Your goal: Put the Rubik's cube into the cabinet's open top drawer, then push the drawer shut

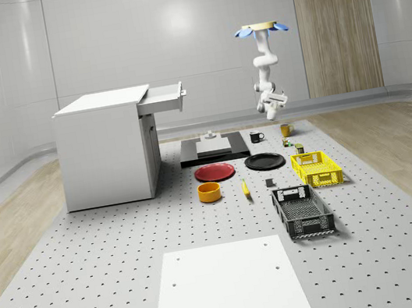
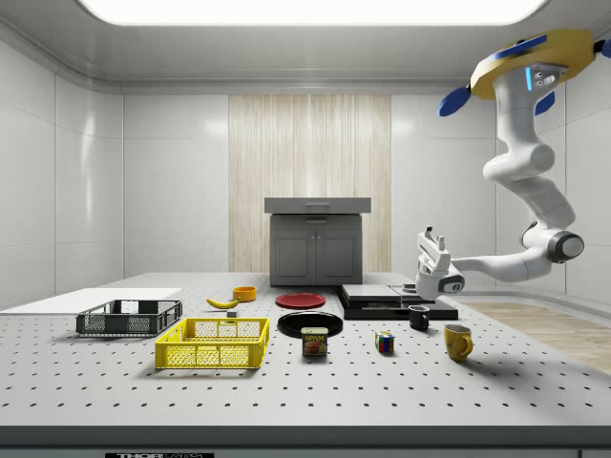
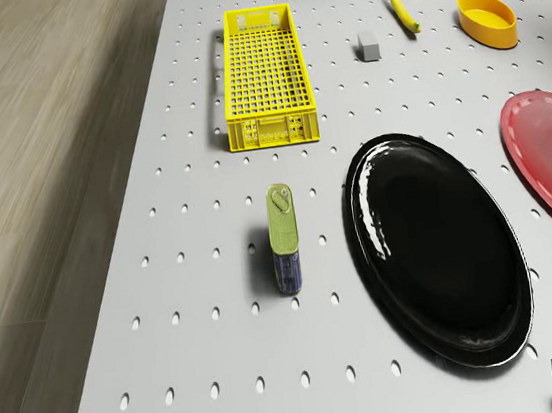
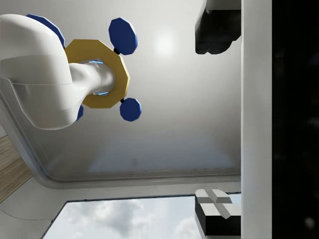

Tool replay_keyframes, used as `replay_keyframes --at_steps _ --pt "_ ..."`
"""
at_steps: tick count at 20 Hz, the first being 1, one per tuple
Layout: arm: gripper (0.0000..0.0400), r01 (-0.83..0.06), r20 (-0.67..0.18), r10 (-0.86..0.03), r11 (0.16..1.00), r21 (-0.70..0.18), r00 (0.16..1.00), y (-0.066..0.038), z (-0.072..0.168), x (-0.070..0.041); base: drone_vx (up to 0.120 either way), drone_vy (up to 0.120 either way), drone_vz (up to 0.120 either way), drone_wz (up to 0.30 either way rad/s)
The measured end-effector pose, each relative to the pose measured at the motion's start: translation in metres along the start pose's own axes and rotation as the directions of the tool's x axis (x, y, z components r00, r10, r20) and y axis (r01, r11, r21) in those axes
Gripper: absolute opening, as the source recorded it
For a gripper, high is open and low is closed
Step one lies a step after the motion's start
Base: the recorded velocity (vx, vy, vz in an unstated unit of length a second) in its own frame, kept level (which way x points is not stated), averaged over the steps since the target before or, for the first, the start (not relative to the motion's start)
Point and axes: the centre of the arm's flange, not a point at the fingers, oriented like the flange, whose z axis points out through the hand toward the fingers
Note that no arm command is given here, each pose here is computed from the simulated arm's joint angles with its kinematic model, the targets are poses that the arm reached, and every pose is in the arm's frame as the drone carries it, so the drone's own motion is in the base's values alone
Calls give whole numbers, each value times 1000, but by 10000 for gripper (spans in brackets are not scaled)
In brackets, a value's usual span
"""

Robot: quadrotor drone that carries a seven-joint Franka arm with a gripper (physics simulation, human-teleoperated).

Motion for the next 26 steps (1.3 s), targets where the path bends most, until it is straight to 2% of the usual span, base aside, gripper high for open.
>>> replay_keyframes --at_steps 3,5,8,10,13,16,20,26 --pt "400 -16 -210 -29 978 -209 977 -21 5 -21 120 0 0 0" --pt "400 -68 -382 -92 920 -385 920 -38 16 -39 120 0 -100 0" --pt "400 -241 -612 -278 741 -627 740 -60 53 -62 120 0 -120 0" --pt "400 -401 -686 -442 578 -711 579 -68 85 -71 120 0 -120 0" --pt "400 -622 -658 -662 356 -697 359 -65 128 -69 120 0 -120 0" --pt "400 -764 -558 -800 215 -608 219 -55 156 -60 120 0 -120 0" --pt "400 -857 -441 -888 125 -500 128 -44 174 -50 120 0 -120 0" --pt "400 -905 -351 -933 79 -417 80 -35 184 -42 120 0 -120 0"
